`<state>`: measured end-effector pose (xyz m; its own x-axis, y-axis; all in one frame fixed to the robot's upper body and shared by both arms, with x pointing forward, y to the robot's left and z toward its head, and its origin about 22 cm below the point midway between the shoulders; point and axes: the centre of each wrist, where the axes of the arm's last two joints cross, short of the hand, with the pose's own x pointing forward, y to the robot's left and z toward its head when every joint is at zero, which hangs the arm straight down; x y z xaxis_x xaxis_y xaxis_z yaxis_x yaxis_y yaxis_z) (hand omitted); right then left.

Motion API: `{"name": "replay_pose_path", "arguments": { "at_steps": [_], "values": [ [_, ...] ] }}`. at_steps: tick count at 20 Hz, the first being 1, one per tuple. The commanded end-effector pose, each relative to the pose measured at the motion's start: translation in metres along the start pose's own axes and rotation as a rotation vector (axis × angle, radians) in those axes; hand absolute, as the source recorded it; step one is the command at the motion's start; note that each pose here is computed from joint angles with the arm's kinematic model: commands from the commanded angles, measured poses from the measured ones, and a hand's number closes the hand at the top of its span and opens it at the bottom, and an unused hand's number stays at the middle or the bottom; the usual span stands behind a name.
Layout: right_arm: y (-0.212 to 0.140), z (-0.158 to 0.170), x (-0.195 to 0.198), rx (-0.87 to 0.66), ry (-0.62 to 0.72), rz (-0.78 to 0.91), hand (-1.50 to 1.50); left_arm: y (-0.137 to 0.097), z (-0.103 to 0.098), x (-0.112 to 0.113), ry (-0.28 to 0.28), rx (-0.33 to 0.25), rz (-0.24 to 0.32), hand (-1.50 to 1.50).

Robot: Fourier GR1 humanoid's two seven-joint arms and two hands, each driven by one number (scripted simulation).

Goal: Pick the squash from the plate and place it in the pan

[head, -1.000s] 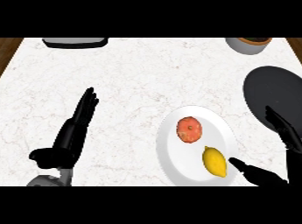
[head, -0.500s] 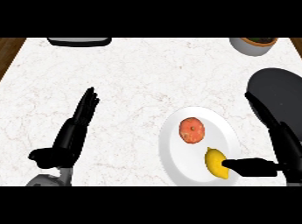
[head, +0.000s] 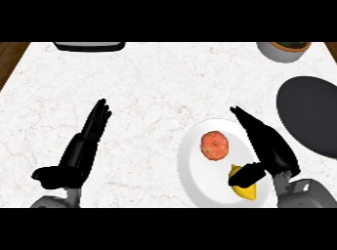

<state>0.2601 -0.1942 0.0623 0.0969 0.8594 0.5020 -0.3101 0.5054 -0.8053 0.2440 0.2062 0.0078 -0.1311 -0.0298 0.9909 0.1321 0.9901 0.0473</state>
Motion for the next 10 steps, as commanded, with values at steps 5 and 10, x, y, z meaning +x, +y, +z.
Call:
{"name": "replay_pose_path", "arguments": {
  "at_steps": [5, 10],
  "values": [
    [0.053, -0.02, 0.022, 0.094, 0.073, 0.072, -1.5, 0.017, -0.003, -0.002, 0.007, 0.018, -0.005, 0.0],
    [0.046, -0.029, 0.024, 0.1, 0.095, 0.059, -1.5, -0.017, 0.009, 0.001, -0.001, 0.029, -0.003, 0.0]
  ]
}}
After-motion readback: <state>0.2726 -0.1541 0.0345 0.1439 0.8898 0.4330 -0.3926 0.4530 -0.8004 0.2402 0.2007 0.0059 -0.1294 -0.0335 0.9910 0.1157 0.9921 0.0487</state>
